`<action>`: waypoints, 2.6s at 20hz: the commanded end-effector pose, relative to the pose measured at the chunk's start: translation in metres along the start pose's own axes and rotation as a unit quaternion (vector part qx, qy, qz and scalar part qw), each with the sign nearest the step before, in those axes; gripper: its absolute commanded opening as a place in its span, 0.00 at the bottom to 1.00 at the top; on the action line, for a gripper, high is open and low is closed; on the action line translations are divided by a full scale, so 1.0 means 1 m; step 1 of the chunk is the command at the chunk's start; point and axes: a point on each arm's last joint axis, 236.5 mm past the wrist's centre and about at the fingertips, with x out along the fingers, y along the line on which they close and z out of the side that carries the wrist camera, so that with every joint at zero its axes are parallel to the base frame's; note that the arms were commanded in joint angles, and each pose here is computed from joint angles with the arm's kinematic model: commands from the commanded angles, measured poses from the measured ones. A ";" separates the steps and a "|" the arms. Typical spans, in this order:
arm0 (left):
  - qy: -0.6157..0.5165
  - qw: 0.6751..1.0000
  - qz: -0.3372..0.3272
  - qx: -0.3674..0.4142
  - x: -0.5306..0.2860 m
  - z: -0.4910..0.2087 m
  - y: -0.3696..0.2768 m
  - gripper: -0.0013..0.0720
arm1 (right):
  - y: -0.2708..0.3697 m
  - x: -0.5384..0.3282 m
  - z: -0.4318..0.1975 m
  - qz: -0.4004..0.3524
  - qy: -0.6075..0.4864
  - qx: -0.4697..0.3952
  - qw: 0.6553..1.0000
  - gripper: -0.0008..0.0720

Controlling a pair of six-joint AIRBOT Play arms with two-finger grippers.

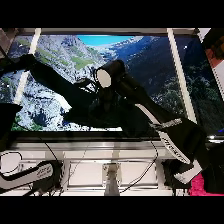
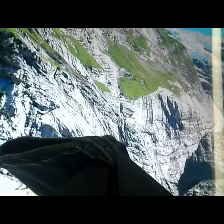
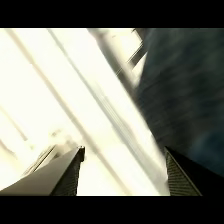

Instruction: Fold the clothes and pants, and hang the long-sleeved shirts on hangers.

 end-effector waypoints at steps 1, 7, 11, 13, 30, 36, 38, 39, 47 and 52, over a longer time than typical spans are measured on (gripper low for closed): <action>0.003 1.000 0.001 0.002 0.001 -0.001 0.001 0.03 | -0.034 -0.016 0.061 -0.021 -0.137 -0.006 0.990 0.75; 0.066 0.997 -0.005 0.024 -0.001 -0.032 -0.002 0.03 | -0.128 -0.063 0.124 -0.111 -0.301 0.012 0.947 0.75; 0.095 0.995 -0.016 0.039 -0.003 -0.046 -0.007 0.03 | -0.150 0.007 0.113 -0.092 -0.221 0.035 0.970 0.83; 0.104 0.993 -0.023 0.047 -0.003 -0.050 -0.013 0.03 | -0.158 0.047 0.100 -0.086 -0.166 0.041 0.981 0.86; 0.119 0.984 -0.066 0.114 -0.006 -0.064 -0.061 0.03 | -0.187 0.112 0.073 -0.061 -0.087 0.073 0.992 0.83; 0.118 0.984 -0.065 0.114 -0.006 -0.064 -0.060 0.03 | -0.182 0.102 0.068 -0.047 -0.079 0.054 0.994 0.04; 0.118 0.984 -0.060 0.118 -0.005 -0.063 -0.057 0.03 | -0.197 0.082 0.066 -0.054 -0.087 0.076 0.992 0.04; 0.117 0.983 -0.044 0.132 -0.005 -0.062 -0.048 0.03 | -0.212 0.067 0.064 -0.063 -0.100 0.108 0.987 0.04; 0.115 0.987 0.042 0.100 -0.012 -0.052 0.016 0.03 | -0.365 -0.095 -0.001 -0.106 -0.290 0.403 0.862 0.03; 0.096 0.991 0.052 0.080 -0.013 -0.042 0.026 0.03 | -0.420 -0.175 -0.074 -0.161 -0.352 0.482 0.786 0.03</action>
